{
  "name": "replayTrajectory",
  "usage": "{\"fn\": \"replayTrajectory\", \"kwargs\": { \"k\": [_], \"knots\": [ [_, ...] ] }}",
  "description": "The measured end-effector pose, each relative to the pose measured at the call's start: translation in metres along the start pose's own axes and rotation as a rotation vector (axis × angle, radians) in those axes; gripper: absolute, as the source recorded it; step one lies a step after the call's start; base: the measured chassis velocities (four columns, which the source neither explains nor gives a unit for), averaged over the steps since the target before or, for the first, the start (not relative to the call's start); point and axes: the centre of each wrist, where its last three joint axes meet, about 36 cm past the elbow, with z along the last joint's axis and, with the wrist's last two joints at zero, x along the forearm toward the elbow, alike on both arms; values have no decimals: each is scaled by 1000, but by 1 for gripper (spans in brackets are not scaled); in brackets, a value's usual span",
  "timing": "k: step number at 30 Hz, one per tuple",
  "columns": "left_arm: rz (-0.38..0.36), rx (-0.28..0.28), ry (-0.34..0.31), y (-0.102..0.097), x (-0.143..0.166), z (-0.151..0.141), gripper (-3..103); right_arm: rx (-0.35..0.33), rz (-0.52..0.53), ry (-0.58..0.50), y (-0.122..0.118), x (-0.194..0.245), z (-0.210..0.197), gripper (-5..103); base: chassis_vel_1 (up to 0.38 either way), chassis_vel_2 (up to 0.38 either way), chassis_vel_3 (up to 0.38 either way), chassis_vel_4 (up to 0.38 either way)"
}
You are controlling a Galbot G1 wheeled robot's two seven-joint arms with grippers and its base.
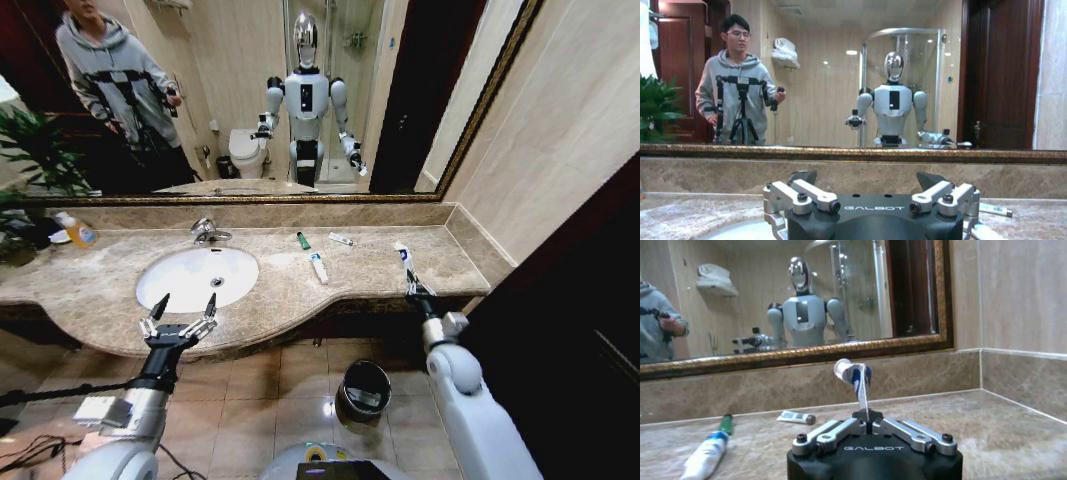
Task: Pick up the trash from the sink and place it in the trash bin.
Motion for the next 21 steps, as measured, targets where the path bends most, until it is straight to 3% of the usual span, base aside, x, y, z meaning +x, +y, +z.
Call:
{"fn": "replayTrajectory", "kwargs": {
  "k": [5,12,21],
  "knots": [
    [0,0,0,0,0,0,100,-15,22,1,13,34,14,0,0,0,0,0],
    [0,0,0,0,0,0,100,17,29,45,33,90,47,0,0,0,0,0],
    [0,0,0,0,0,0,100,163,-6,87,33,148,99,0,0,0,0,0]
  ]
}}
